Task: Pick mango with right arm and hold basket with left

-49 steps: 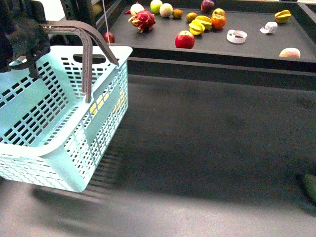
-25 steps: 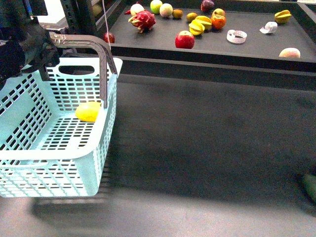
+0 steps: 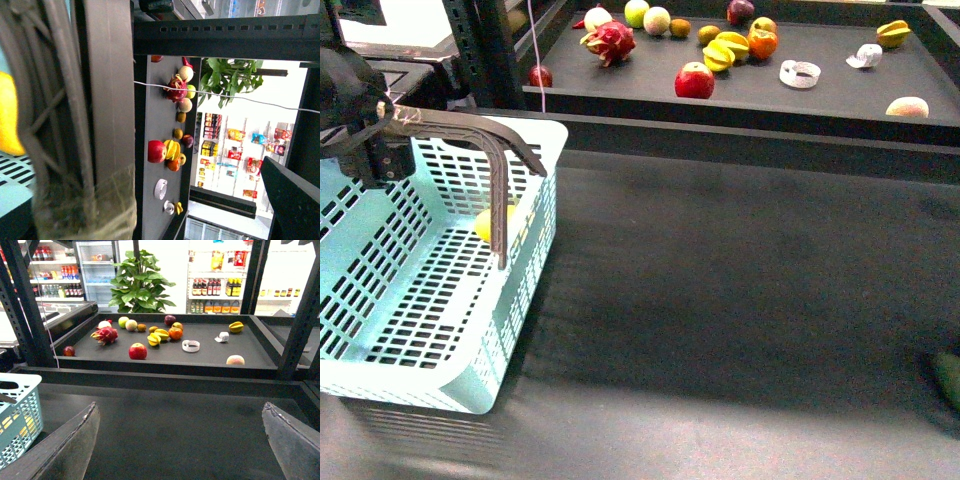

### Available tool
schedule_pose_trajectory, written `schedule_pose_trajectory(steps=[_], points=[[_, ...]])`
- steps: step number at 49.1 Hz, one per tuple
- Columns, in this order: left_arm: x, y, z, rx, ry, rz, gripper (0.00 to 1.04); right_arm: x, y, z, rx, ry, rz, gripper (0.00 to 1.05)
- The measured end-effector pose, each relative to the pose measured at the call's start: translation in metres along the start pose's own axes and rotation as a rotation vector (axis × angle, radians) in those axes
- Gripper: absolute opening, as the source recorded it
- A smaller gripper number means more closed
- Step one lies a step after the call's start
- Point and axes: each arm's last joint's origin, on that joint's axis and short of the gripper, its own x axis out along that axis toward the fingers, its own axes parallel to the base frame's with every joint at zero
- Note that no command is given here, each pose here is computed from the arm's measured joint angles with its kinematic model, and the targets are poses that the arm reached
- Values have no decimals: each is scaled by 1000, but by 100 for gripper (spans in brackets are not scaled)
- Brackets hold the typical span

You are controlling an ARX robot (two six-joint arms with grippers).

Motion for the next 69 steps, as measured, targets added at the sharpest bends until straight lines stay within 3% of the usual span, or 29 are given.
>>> schedule_pose_trajectory(steps=[15,25,42,51,55,59,61,64,69], points=[[-38,-6,18,40,6,26,96,0,0,0,0,0,0,97],[-79,-25,47,106,-30,-23,96,0,0,0,0,0,0,97],[-127,-15,84,340,-163,-4,96,0,0,0,0,0,0,97],[-129,-11,88,442,-183,5,96,0,0,0,0,0,0,97],[-138,-5,85,774,-18,-229,80,0,0,0,0,0,0,97],[-158,-1,78,1147,-18,-346,62,0,0,0,0,0,0,97],[-167,1,76,1260,-41,-357,53,0,0,0,0,0,0,97],[-181,4,74,1382,-69,-359,36,0,0,0,0,0,0,97],[-196,9,71,1436,-71,-357,17,0,0,0,0,0,0,97]])
